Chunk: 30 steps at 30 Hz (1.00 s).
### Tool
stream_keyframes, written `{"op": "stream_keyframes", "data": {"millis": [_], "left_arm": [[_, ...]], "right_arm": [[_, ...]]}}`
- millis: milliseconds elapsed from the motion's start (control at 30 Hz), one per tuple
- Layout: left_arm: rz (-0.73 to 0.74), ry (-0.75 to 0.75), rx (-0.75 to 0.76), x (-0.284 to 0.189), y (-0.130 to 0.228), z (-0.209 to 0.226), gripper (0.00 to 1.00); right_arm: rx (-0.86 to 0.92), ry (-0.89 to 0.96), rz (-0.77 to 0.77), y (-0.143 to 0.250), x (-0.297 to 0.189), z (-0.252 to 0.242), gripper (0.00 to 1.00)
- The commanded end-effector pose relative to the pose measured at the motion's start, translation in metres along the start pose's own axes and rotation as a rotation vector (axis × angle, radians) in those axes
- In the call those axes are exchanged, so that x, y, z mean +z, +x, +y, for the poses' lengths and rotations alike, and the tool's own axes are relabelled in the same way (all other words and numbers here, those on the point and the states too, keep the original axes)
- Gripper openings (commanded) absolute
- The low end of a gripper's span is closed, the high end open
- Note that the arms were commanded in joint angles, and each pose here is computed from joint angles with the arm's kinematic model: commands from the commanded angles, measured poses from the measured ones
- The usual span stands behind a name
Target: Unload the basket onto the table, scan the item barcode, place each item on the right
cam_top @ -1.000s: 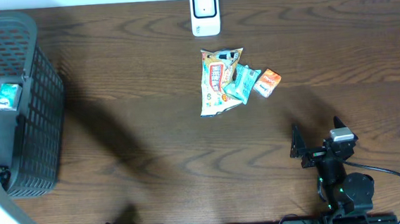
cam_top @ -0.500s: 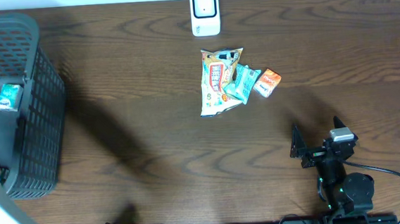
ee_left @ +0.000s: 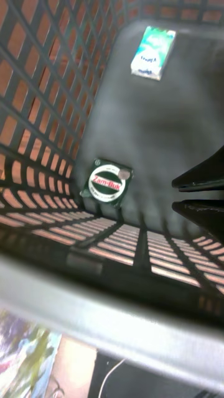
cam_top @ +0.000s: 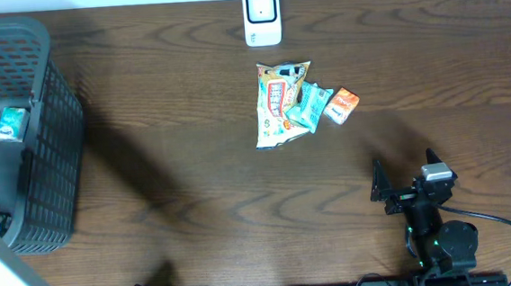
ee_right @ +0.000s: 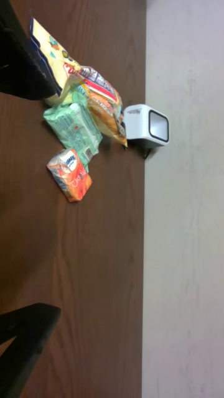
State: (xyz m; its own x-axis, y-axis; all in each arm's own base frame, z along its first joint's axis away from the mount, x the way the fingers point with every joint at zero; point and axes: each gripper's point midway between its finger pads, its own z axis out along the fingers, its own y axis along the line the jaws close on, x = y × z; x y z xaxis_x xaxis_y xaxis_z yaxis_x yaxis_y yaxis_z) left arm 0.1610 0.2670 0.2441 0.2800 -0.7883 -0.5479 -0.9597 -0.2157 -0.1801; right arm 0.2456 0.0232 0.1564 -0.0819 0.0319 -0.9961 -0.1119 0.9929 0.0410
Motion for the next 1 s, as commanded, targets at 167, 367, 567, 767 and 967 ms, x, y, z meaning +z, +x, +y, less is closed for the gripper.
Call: {"op": "stream_keyframes", "data": {"millis": [167,367,567,767,967], "left_arm": [[-0.019,-0.106,0.002,0.001,-0.001,0.025,0.08],[-0.014,-0.168,-0.104,0.004,-0.005,0.045,0.08],[-0.006,-0.191,-0.12,0.005,-0.007,0.053,0.08],[0.012,-0.2,-0.147,0.004,-0.002,0.055,0.08],[0.023,-0.168,-0.164,0.005,-0.001,0.048,0.07]], "right_arm": [[-0.015,0.0,0.002,0.001,0.0,0.001,0.99],[-0.015,0.0,0.002,0.001,0.0,0.001,0.99],[-0.015,0.0,0.002,0.001,0.0,0.001,0.99],[-0.015,0.0,0.002,0.001,0.0,0.001,0.99],[-0.015,0.0,0.002,0.001,0.0,0.001,0.99]]}}
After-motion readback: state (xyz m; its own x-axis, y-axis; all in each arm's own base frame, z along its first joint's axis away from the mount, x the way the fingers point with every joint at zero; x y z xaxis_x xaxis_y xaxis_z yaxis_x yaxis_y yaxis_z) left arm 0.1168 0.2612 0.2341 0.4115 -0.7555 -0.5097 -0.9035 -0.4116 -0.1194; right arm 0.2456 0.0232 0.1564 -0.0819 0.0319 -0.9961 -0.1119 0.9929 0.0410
